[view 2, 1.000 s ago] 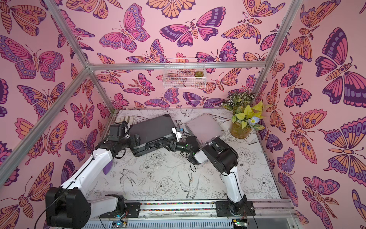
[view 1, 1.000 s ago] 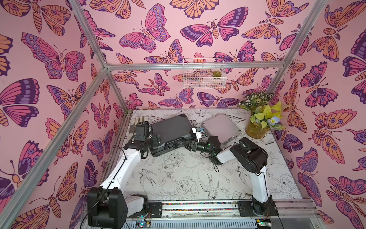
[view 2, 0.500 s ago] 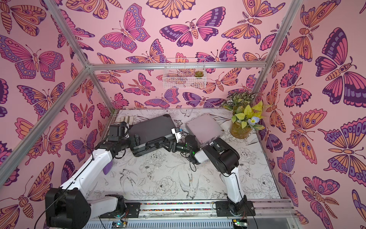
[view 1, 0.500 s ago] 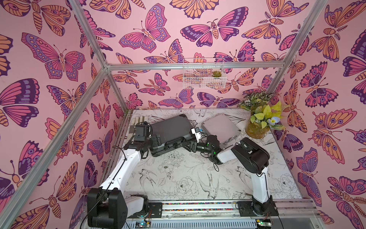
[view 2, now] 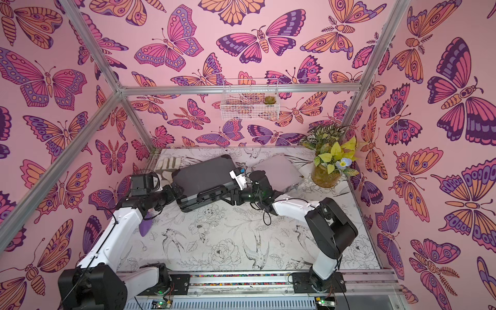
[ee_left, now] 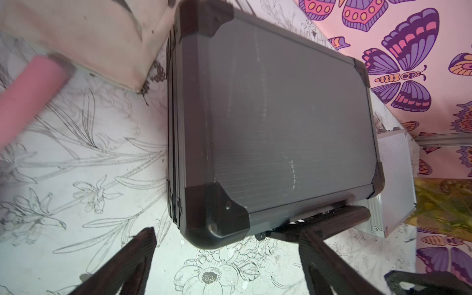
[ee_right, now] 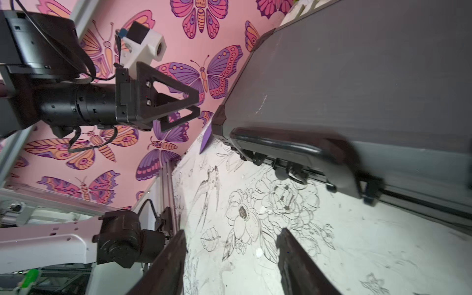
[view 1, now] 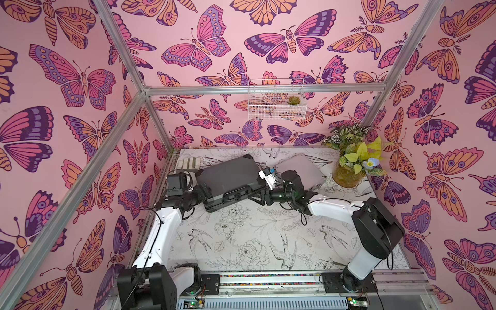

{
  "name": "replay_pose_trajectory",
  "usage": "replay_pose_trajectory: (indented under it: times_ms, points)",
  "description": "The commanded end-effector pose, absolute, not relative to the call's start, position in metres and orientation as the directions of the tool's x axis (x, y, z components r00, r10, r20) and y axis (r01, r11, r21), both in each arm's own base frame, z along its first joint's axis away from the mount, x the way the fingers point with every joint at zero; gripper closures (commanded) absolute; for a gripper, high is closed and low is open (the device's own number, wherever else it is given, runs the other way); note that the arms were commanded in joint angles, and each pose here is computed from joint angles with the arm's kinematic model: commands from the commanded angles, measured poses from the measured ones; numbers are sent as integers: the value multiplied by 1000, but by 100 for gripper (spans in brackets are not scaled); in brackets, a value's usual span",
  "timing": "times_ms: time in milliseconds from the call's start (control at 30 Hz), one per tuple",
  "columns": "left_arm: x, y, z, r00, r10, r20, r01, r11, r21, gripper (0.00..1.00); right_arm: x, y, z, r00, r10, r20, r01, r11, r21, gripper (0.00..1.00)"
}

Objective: Open the poker set cases
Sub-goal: Open the case lid on the poker set case.

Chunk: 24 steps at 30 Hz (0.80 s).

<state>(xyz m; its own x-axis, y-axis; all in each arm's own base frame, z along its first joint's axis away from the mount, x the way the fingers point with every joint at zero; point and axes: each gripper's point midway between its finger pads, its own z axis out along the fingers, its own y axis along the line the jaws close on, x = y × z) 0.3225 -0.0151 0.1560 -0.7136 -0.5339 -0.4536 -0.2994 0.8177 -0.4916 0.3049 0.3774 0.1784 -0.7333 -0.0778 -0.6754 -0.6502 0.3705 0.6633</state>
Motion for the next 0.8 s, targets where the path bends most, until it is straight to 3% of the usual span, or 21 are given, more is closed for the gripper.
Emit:
replay_pose_trajectory:
  times_ms: [0,167,367,767]
  points:
    - [312,-27,146,-739,-573,-354,-315,759,-570,10,330,346,165,-778,-90,-622,-558,552,619,37]
    - [314,-23,135,-741,-600,-303,-343,726,-596,10,375,319,159,-870,103,-482,-337,590,734,30]
    - [321,-26,129,-748,-606,-272,-335,697,-633,10,397,308,137,-889,103,-446,-257,695,671,21]
    - [327,-36,107,-759,-626,-179,-361,634,-684,10,422,321,111,-927,190,-322,-135,631,764,14]
